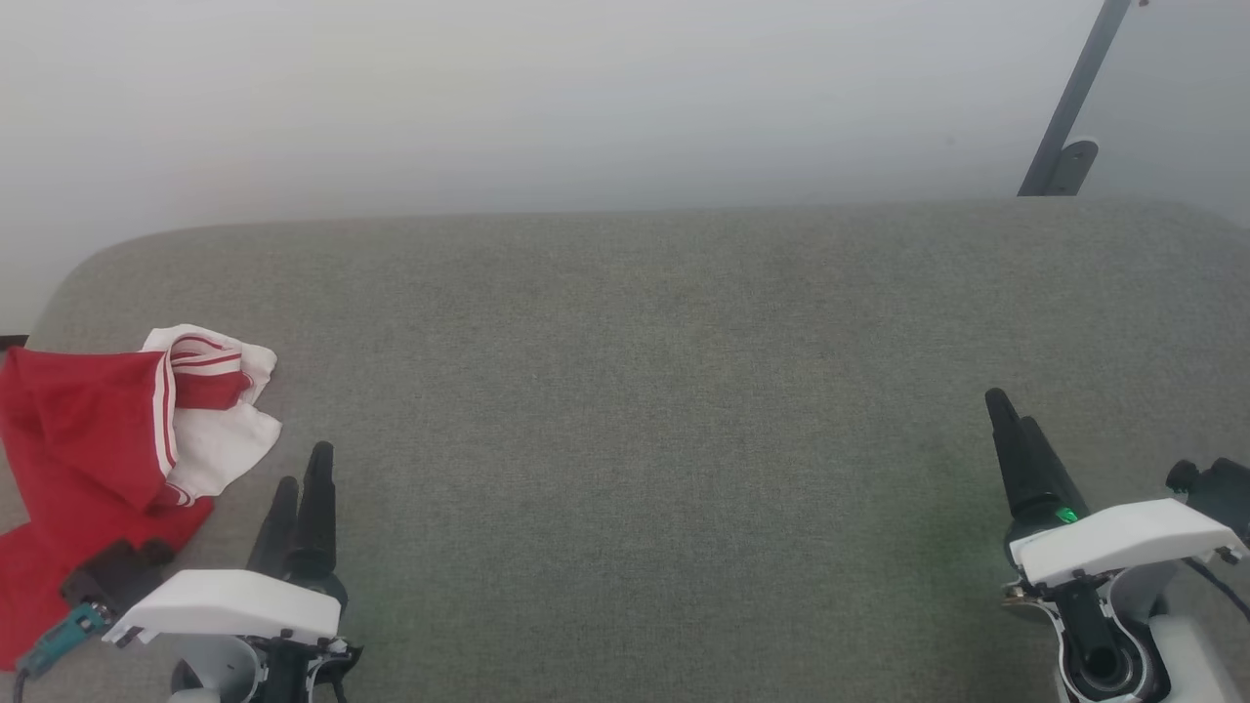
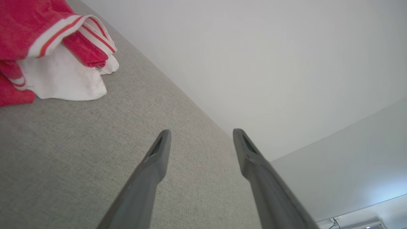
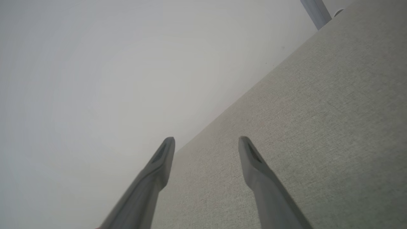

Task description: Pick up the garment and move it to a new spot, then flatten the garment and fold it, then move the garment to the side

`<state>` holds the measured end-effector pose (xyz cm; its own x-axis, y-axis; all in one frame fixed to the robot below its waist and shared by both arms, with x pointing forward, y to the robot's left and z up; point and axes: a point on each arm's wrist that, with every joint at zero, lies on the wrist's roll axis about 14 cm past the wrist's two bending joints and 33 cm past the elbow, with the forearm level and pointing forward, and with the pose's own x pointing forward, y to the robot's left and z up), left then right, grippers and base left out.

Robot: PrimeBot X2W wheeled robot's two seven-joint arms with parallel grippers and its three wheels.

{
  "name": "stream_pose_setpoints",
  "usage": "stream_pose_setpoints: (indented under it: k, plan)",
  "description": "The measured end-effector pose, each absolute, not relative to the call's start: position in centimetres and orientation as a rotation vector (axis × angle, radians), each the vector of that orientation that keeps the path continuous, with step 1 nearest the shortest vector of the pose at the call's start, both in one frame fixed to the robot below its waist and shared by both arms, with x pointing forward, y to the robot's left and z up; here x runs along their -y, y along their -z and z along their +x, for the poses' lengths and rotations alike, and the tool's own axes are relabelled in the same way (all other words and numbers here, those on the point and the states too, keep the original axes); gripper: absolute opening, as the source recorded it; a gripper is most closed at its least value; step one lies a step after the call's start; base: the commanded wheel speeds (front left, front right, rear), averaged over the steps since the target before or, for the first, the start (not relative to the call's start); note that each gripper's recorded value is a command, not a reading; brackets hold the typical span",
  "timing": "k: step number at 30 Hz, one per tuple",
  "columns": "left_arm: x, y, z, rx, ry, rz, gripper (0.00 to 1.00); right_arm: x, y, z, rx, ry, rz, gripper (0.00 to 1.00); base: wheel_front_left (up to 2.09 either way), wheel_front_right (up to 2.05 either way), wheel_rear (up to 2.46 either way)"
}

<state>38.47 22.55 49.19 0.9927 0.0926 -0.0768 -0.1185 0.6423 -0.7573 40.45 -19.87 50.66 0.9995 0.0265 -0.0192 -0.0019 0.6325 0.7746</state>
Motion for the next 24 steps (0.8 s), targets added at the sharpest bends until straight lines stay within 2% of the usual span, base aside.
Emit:
stream_pose_setpoints:
  k: [24]
  plan:
    - [-22.7, -50.4, 38.9, -0.005, -0.104, -0.491, 1.0, 19.8, -52.1, 41.5, 0.025, -0.054, 0.452, 1.0, 0.0, 0.0, 0.0]
